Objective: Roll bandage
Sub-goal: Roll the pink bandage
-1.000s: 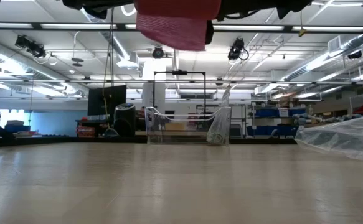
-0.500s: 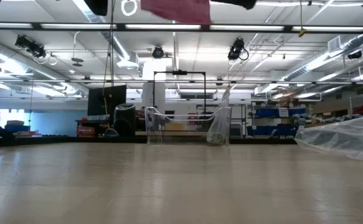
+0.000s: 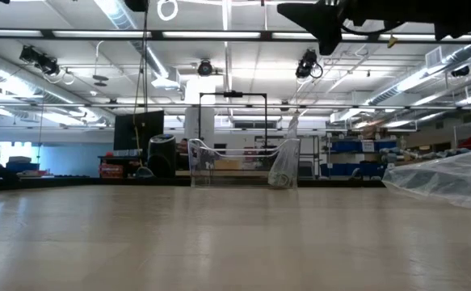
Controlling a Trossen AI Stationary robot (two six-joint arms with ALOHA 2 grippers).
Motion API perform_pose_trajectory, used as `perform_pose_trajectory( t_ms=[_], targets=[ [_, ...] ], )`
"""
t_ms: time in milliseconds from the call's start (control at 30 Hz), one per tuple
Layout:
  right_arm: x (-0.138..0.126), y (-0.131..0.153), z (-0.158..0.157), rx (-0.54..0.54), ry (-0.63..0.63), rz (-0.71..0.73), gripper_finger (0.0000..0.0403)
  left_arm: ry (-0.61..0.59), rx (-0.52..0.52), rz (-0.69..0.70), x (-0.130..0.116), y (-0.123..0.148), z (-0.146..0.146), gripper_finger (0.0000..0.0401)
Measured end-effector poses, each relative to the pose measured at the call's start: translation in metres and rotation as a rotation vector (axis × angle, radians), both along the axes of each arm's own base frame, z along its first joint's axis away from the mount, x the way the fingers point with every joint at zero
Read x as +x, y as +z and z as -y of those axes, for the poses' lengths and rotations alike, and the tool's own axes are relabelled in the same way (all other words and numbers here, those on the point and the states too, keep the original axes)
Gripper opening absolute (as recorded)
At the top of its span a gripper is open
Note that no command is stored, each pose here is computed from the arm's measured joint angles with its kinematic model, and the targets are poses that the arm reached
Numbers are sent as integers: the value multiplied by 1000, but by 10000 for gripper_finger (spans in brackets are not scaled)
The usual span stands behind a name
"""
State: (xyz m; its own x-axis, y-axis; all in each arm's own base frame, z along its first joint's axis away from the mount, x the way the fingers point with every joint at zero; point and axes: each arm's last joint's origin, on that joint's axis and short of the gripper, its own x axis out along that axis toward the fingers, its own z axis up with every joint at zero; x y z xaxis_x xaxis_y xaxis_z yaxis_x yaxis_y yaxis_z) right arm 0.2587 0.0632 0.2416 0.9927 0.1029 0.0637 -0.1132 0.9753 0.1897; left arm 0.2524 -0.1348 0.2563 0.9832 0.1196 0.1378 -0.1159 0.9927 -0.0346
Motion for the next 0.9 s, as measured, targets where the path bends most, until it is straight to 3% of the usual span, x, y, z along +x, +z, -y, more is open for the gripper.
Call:
perform_pose_trajectory(
  t_ms=[333,467,733,900],
  targets=[
    [29,-5,-7,-33,-6,0,265,-11,1,14,2,1,-4,13],
    [38,-4,-10,-44,-5,1,205,-8,10,31,2,3,-4,13],
    [47,-6,-21,-61,12,39,17,30,60,43,1,6,-5,13],
    [42,0,-29,-50,36,72,13,119,110,18,1,5,-7,13]
  ],
)
